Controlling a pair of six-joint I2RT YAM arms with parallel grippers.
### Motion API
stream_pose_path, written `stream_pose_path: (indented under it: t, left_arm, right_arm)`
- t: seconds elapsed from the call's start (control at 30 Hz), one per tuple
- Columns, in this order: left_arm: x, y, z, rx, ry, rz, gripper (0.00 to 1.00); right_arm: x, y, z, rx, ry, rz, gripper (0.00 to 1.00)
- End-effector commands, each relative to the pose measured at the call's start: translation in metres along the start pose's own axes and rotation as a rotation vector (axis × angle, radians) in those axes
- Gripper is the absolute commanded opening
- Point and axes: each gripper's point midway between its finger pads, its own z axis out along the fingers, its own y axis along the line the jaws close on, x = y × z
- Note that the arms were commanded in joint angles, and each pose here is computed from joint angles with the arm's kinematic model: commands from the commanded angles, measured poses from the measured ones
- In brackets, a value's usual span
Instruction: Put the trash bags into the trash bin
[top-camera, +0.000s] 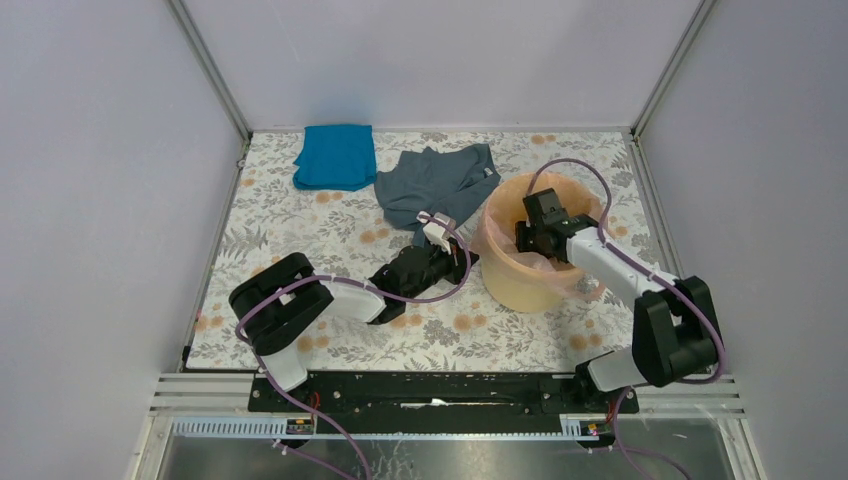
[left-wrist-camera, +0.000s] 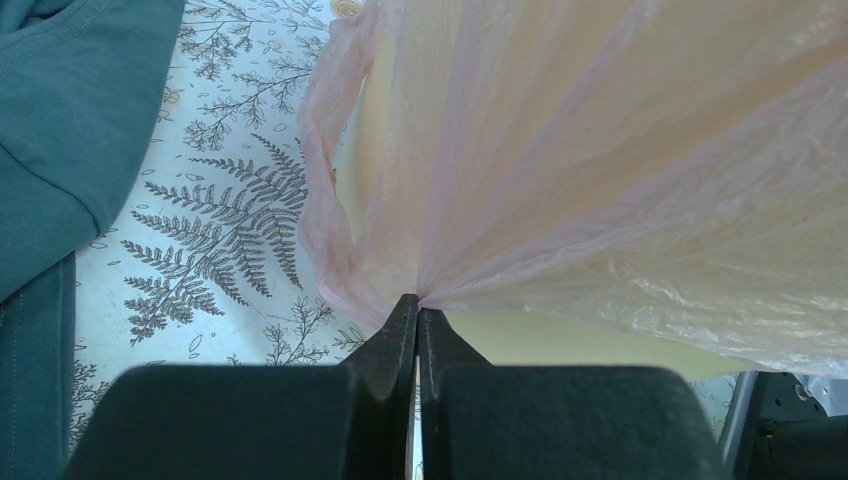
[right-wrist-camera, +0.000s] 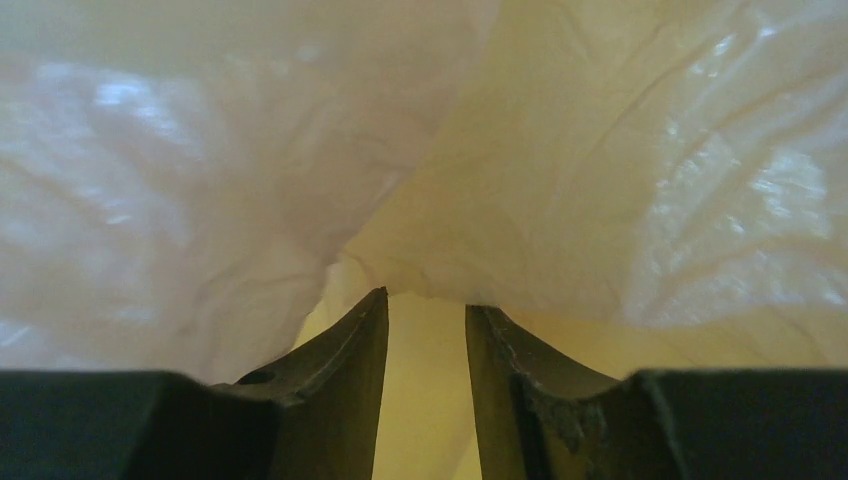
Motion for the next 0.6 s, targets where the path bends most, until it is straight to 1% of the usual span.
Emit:
stream_pose_path:
  t: [0.0,0.17,0.33,0.47,0.57]
  left_arm:
    - [-0.01,-0.01,0.003,0.024,-0.012,-0.008,0.0]
    - [-0.01,-0.01,0.003,0.022,-0.009,-0.005,0.0]
    - [-0.009,-0.01,0.005,0.023,-0.003,-0.002,0.0]
    - [-0.008,-0.011,0.007,0.027,0.002,-0.002,0.0]
    - [-0.007,-0.012,0.007,0.029,0.01,0.003,0.0]
  right_arm:
    - [-0.004,0.007,0.024,-0.019,-0.031,0.02,0.41]
    - [0.01,0.007,0.042,-0.027,-0.015,0.039,0.44]
    - [0.016,0.007,0.048,-0.038,-0.01,0.041,0.47]
    - [0.015,0.003,0.045,-0.014,-0.009,0.031,0.51]
    - [0.002,-0.006,0.026,0.042,-0.047,0.018,0.55]
